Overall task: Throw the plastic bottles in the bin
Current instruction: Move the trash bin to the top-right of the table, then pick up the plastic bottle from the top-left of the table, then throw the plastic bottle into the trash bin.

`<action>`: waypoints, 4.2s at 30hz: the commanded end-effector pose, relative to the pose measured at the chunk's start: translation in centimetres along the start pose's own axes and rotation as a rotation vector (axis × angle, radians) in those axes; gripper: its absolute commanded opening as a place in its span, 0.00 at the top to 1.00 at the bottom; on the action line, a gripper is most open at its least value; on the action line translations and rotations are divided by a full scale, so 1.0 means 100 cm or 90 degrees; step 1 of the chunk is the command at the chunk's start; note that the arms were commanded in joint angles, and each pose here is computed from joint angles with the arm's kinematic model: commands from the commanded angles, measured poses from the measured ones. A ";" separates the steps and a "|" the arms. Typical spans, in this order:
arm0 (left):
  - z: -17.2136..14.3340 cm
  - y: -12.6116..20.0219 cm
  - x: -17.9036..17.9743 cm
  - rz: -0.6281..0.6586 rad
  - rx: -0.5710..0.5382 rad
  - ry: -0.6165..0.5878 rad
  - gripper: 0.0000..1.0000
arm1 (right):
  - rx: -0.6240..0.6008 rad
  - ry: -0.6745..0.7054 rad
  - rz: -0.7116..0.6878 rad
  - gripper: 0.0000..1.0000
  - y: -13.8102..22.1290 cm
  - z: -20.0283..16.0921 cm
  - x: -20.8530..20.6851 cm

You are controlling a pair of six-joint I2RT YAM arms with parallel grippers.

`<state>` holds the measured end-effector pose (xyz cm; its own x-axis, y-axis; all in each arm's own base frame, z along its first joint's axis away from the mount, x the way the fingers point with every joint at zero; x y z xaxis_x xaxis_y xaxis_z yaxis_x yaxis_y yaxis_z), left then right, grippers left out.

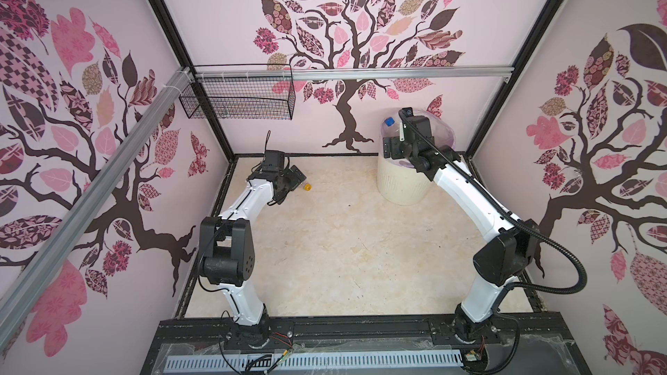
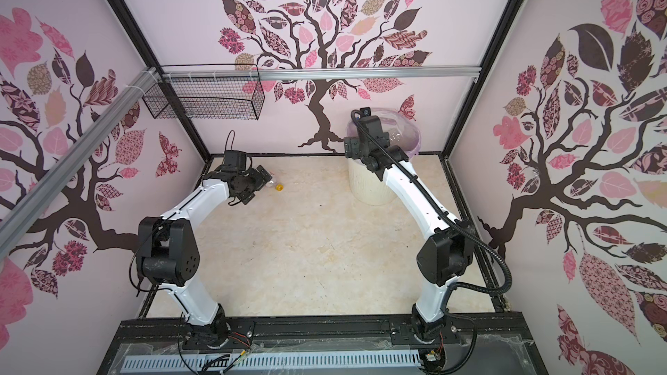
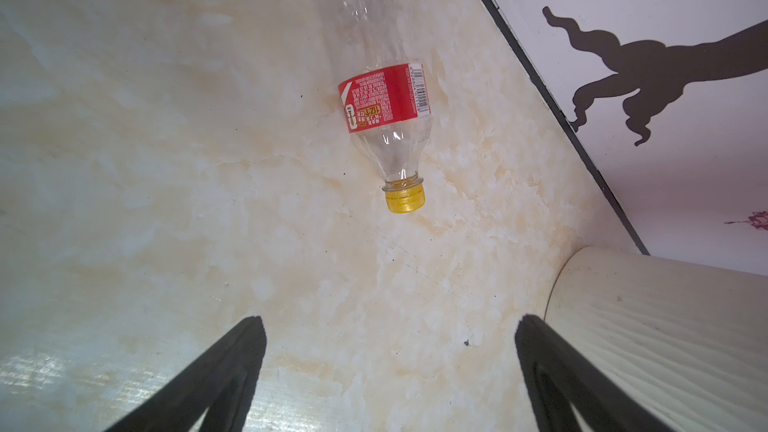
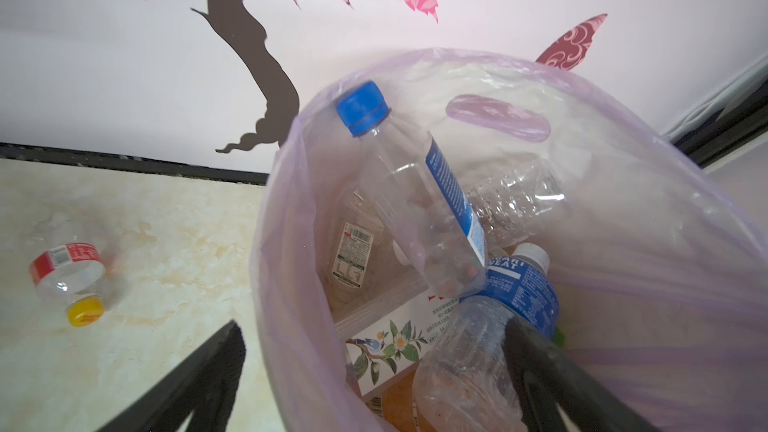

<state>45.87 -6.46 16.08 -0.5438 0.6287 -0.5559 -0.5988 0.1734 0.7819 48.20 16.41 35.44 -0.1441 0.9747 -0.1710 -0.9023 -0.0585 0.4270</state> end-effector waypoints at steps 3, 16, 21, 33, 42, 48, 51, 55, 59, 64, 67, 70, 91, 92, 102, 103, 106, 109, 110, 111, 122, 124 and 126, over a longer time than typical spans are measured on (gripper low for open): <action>-0.001 0.005 0.012 0.023 -0.008 -0.019 0.02 | -0.128 -0.009 0.081 0.01 0.069 0.063 0.024; 0.014 -0.035 0.028 0.082 -0.022 0.052 0.02 | -0.092 0.002 0.295 0.01 0.065 0.026 0.143; 0.026 -0.054 0.032 0.079 -0.031 0.100 0.05 | -0.050 -0.003 0.327 0.01 0.049 -0.001 0.163; 0.035 -0.066 0.006 -0.004 -0.036 0.069 0.06 | -0.014 0.014 0.333 0.01 0.032 -0.030 0.174; 0.043 -0.098 -0.007 -0.023 -0.018 0.069 0.06 | -0.004 0.021 0.338 0.01 0.029 -0.038 0.177; 0.048 -0.110 -0.006 -0.018 -0.025 0.078 0.06 | -0.004 0.031 0.329 0.01 0.030 -0.042 0.173; 0.049 -0.118 -0.006 -0.012 -0.022 0.081 0.07 | -0.005 0.033 0.328 0.00 0.030 -0.043 0.173; 0.051 -0.126 -0.001 0.001 -0.027 0.086 0.08 | -0.004 0.035 0.327 0.00 0.029 -0.046 0.173; 0.052 -0.136 0.004 0.007 -0.024 0.093 0.10 | -0.002 0.038 0.327 0.00 0.028 -0.048 0.173; 0.053 -0.149 0.013 -0.002 -0.008 0.109 0.18 | 0.000 0.040 0.325 0.01 0.028 -0.052 0.172; 0.050 -0.149 0.013 -0.007 0.002 0.102 0.25 | -0.001 0.040 0.324 0.01 0.028 -0.052 0.172; 0.044 -0.144 0.016 -0.017 0.003 0.100 0.36 | -0.001 0.038 0.324 0.00 0.028 -0.052 0.172; -0.034 -0.035 -0.002 -0.162 0.041 -0.002 0.48 | 0.045 -0.048 0.361 0.01 0.053 -0.062 0.167; -0.039 -0.029 -0.006 -0.171 0.040 -0.016 0.48 | 0.046 -0.053 0.364 0.01 0.054 -0.062 0.166; -0.102 0.042 -0.063 -0.294 0.046 -0.198 0.48 | 0.039 -0.191 0.409 0.01 0.074 -0.038 0.106; -0.108 0.049 -0.068 -0.306 0.043 -0.221 0.48 | 0.033 -0.202 0.408 0.00 0.076 -0.034 0.098; -0.126 0.066 -0.078 -0.330 0.042 -0.284 0.48 | 0.019 -0.201 0.412 0.01 0.083 -0.028 0.091; -0.145 0.080 -0.088 -0.363 0.044 -0.343 0.48 | 0.020 -0.207 0.433 0.00 0.087 -0.024 0.095; -0.152 0.084 -0.090 -0.371 0.044 -0.364 0.48 | 0.020 -0.212 0.444 0.01 0.088 -0.022 0.097; -0.158 0.088 -0.092 -0.379 0.043 -0.383 0.48 | 0.019 -0.219 0.456 0.01 0.089 -0.021 0.099; -0.187 0.115 -0.108 -0.425 0.031 -0.480 0.48 | 0.040 -0.235 0.523 0.03 0.091 -0.024 0.125; -0.190 0.116 -0.109 -0.428 0.033 -0.483 0.49 | 0.048 -0.235 0.527 0.05 0.089 -0.028 0.131; -0.192 0.119 -0.111 -0.431 0.026 -0.489 0.49 | 0.054 -0.233 0.530 0.09 0.088 -0.032 0.137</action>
<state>33.84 -25.90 25.38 0.4005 0.6962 -0.5958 -0.5957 0.6919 0.4081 37.00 27.30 35.05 -0.5782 0.6532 0.4889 -0.5595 -0.7535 0.3451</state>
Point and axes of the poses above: each gripper's point midway between its finger pads, its own y axis back along the fingers, its own x axis along the line the jaws close on, z = x × y, the point moved 2 cm from there along y, back along the fingers, and after that the axes turned 8 degrees about y, right-handed, at the moved point
